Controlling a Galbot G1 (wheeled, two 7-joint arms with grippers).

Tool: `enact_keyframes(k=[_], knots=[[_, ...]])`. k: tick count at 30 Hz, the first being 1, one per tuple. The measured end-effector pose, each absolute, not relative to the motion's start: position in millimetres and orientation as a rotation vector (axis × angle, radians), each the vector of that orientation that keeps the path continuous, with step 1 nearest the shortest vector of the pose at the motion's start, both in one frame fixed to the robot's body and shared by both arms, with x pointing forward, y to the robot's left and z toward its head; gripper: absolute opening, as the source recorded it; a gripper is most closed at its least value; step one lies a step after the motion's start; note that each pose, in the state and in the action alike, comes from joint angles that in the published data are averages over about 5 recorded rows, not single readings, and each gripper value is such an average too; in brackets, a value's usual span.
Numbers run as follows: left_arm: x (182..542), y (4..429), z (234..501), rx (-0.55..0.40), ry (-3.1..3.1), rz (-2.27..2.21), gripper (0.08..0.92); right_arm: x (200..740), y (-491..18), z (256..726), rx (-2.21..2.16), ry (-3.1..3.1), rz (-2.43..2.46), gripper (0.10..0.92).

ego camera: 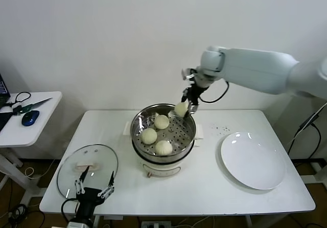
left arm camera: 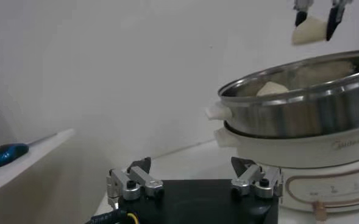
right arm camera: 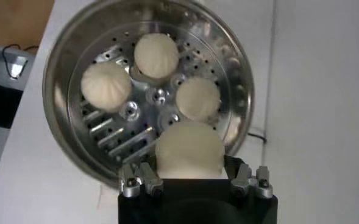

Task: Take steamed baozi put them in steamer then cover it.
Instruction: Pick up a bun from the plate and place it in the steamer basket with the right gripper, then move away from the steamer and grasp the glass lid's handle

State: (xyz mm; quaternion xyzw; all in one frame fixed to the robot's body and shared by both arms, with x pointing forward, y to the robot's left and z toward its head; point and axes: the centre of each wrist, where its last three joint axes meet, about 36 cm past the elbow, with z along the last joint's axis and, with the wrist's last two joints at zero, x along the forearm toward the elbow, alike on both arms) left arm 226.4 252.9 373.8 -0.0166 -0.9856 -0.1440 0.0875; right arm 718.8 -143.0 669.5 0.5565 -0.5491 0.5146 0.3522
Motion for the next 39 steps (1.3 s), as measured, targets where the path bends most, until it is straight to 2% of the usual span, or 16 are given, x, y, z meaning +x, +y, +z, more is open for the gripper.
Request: enact_keyframes(k=[11,19,21,28,39], knots=[[233,253,374,-0.048,-2.936,-0.424,0.823,711,-121,614,1.445,-1.318,1.321,0.704],[236,254,372,-0.047,-2.936,-0.424,0.823,708,-115,590,1.448,-1.295,1.311,0.707],[237,254,372,-0.047,-2.938,-0.424,0.823,707,-114,588,1.448,-1.294,1.310,0.712],[238,254,373,-0.048,-2.940,-0.427,0.823,705,-112,586,1.448,-1.298,1.304,0.815],[240,253,378,-0.049,-2.948,-0.439,0.823,707,-118,608,1.465,-1.320,1.295,0.823]])
